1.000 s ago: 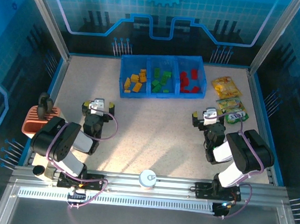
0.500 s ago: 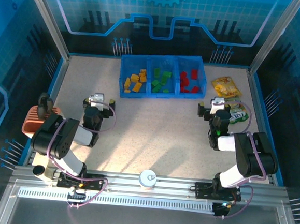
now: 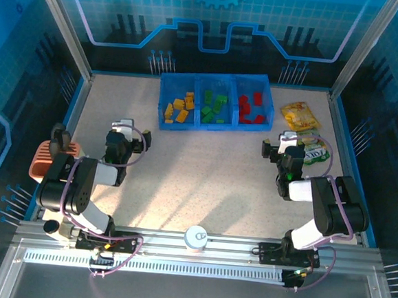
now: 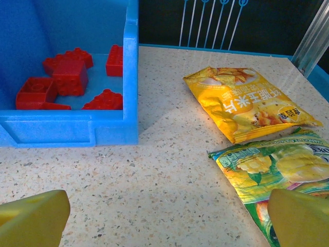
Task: Sort the legos into containers by color
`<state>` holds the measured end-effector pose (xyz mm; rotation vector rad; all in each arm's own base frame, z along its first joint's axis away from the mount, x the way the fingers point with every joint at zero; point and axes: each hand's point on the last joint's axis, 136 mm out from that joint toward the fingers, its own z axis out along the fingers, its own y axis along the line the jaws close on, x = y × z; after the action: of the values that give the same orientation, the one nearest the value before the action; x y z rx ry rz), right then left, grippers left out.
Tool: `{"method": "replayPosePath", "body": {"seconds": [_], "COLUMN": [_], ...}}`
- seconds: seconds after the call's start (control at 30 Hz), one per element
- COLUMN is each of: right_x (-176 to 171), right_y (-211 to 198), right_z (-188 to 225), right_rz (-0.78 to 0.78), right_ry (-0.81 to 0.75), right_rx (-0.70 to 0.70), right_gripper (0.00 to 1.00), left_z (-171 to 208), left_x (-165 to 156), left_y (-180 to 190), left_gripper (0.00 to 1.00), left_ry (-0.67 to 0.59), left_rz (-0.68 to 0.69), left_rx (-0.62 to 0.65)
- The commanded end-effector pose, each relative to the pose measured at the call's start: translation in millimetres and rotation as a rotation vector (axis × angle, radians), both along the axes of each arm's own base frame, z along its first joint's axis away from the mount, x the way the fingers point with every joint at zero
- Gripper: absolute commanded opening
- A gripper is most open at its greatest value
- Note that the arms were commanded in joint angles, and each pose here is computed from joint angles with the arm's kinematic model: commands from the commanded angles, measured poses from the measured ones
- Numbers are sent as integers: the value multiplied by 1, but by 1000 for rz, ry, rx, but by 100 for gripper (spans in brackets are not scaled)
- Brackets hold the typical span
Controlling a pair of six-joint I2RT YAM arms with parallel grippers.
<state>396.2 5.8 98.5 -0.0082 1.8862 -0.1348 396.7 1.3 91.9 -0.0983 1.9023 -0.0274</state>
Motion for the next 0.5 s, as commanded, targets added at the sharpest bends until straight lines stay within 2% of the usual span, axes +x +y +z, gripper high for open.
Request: {"method": "replayPosePath", "body": {"seconds": [0.0,0.1,0.27,0.47], "right_x": [0,-1,3,2], "right_y": [4,37,20,12], "right_z": [3,1,0,1], "right_rz": [14,213,148,99], "right_ry": [-10,3,23,8], "right_rx": [1,-12,39,39], "right_gripper": [100,100,100,100], "left_z": [5,4,3,3], "left_x": [-1,-1,3,2], "left_y": [-12,-12,-7,-7], "left_gripper": [99,99,99,99], "left_ry": [-23,-17,2,1], "left_rz": [-62,-62,-46,-46], "left_rx": [5,4,-15,-14]}}
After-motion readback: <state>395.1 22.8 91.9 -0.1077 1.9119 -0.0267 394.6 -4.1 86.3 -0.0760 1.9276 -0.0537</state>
